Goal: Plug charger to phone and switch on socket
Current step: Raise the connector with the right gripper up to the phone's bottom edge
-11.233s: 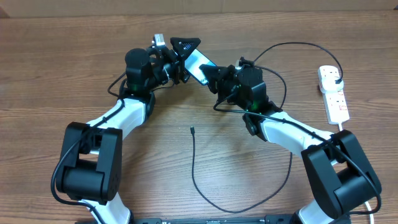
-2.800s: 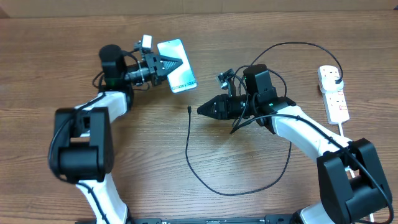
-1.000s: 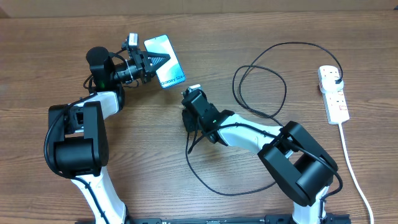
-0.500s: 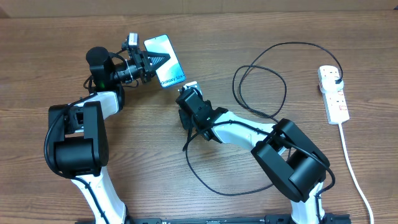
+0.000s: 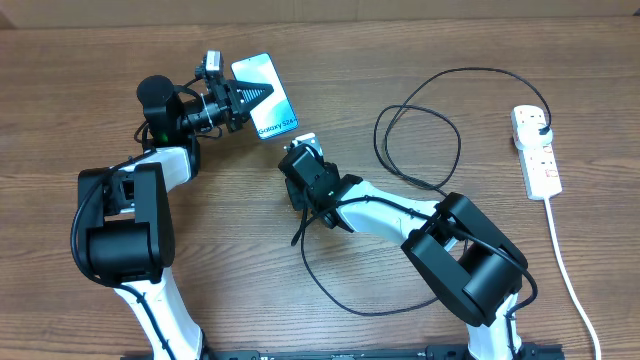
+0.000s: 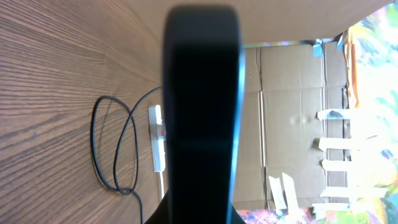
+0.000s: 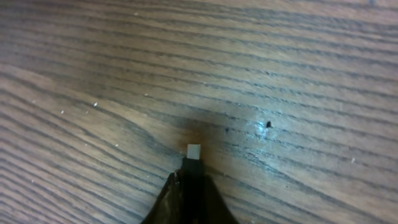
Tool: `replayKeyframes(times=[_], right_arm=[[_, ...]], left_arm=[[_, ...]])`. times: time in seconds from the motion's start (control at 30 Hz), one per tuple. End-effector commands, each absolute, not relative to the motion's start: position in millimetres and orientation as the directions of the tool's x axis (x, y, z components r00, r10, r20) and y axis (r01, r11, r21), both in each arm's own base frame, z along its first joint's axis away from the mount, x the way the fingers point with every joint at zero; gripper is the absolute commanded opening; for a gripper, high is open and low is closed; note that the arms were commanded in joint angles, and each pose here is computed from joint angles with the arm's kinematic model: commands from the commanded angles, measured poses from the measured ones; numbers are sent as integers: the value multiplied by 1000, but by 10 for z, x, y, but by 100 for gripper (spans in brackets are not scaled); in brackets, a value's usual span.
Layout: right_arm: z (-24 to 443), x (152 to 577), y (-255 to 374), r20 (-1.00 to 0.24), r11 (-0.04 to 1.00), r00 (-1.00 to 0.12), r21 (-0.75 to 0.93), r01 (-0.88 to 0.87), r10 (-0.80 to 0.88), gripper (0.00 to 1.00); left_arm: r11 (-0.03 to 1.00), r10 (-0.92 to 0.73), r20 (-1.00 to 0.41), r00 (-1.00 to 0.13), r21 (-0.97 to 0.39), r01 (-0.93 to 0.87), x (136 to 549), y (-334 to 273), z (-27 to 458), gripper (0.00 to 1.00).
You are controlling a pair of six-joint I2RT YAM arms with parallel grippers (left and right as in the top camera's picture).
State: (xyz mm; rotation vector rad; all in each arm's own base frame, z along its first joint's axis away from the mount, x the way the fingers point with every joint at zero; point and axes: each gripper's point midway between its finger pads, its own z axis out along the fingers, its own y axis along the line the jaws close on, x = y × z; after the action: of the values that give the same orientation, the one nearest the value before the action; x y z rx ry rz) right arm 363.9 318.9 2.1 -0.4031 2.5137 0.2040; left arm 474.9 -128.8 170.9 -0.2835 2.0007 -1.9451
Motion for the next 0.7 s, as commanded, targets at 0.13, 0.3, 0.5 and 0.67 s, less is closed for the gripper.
replayKeyframes(times=[0.13, 0.3, 0.5, 0.67], right_arm=[[181, 3480, 3307, -425, 925, -876, 187, -330, -227, 4], [776, 3502, 3264, -422, 851, -884, 372, -370, -200, 4], [1267, 3376, 3335, -405, 595, -879, 651, -471, -252, 4], [1349, 3273, 3251, -409, 412, -872, 770, -487, -269, 4]], left_arm=[[44, -365, -133, -922, -991, 125, 4772, -1199, 1842, 5], [45, -365, -134, -921, -991, 126, 4762, -1099, 1841, 5], [57, -300, -198, -933, -980, 190, 4653, -1131, 1840, 4], [56, -244, -262, -934, -965, 256, 4563, -1217, 1890, 5]])
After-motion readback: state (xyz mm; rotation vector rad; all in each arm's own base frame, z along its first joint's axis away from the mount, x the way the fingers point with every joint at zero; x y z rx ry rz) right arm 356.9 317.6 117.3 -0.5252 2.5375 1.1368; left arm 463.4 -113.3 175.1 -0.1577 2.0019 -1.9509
